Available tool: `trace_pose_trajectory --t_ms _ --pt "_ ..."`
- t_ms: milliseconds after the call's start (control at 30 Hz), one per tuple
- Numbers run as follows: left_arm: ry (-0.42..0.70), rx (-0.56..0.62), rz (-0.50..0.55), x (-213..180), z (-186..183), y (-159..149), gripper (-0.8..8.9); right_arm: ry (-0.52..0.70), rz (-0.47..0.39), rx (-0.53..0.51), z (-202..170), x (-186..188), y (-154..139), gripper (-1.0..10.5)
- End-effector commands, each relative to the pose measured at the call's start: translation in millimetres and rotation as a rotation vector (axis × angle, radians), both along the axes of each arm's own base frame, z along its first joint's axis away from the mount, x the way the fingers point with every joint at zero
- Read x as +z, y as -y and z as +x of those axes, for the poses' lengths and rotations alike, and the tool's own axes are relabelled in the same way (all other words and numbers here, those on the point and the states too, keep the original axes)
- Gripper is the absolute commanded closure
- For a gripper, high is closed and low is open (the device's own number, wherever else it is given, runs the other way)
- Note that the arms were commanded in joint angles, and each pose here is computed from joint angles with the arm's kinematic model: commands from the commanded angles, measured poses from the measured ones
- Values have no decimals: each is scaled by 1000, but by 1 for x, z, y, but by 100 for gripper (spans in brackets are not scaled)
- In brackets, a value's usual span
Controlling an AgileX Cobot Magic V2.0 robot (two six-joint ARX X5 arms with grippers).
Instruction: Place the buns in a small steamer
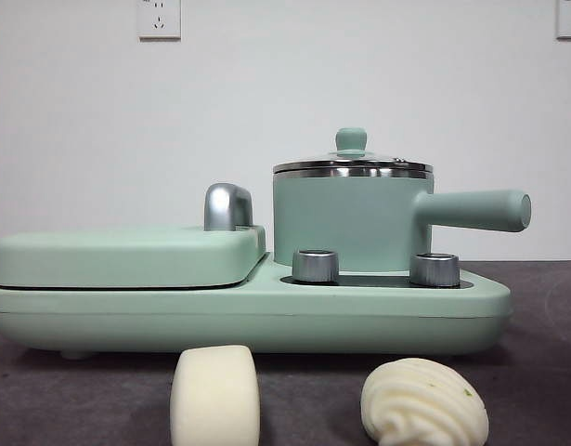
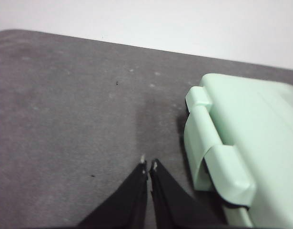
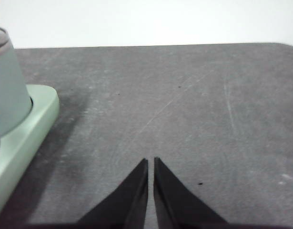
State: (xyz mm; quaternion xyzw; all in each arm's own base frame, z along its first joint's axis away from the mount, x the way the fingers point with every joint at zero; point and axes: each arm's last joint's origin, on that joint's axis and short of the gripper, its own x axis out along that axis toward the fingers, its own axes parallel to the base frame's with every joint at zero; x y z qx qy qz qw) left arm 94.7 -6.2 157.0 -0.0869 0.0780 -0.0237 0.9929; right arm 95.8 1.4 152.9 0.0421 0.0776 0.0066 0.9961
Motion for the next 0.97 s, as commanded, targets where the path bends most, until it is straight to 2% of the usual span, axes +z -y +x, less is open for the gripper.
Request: trace_pose_trajectory --t_ms 33,133,300,467,600,700,867,967 --pt "-1 4 -103 -4 1 0 797 18 108 35 0 2 -2 927" --pt "-11 -38 -145 2 0 2 797 38 156 111 -2 12 -4 935" --pt "-25 -72 -188 21 -2 5 797 67 222 129 -9 39 -6 935" --pt "-46 -113 -185 58 -4 9 797 66 256 153 -21 75 -7 935" --pt "-77 -167 -173 96 -2 13 797 52 265 221 -28 111 -9 935" --pt "-100 -229 -147 124 3 16 797 18 253 296 -32 136 -11 935" --pt "-144 -335 -137 161 16 24 797 -33 161 426 -31 172 -14 935" --pt "-163 -445 -117 177 25 30 797 -67 119 518 -27 190 -16 935"
